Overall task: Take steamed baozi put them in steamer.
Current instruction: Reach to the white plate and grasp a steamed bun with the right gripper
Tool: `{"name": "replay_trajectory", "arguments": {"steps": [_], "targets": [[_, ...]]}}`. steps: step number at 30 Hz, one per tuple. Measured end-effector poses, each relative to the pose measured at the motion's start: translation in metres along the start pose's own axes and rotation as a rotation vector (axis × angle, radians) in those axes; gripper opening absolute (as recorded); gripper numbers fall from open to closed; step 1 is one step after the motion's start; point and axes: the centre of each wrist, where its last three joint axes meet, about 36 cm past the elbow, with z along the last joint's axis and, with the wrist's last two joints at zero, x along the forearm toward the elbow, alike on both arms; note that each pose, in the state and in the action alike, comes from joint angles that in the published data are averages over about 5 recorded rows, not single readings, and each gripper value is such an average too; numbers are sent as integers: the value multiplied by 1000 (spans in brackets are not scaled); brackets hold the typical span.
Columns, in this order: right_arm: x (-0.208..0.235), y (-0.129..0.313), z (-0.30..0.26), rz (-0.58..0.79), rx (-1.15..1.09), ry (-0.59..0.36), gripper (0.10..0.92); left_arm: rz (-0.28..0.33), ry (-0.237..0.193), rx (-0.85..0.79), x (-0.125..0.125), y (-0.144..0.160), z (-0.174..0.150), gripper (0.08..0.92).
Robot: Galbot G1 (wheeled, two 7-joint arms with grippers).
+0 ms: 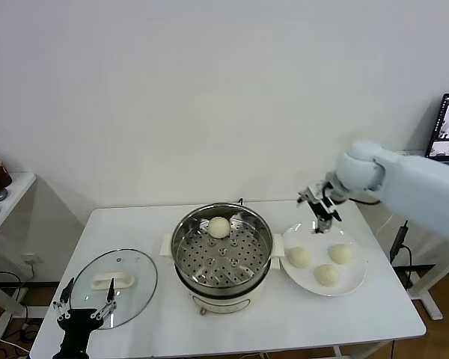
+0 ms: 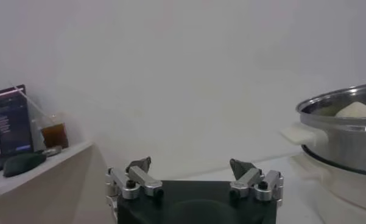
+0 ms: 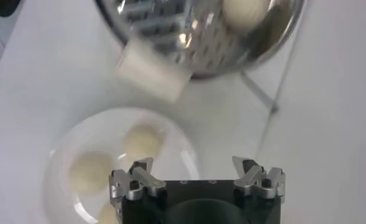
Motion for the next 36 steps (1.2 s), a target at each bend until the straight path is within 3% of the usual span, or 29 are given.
{"name": "replay_trajectory", "arguments": {"steps": [19, 36], "targets": [[-107, 4, -5, -85, -44, -15, 823, -24, 19, -32, 7, 7, 4, 823], [-157, 6, -12, -94, -64, 16, 800, -26, 27, -39, 7, 7, 8, 823]]}}
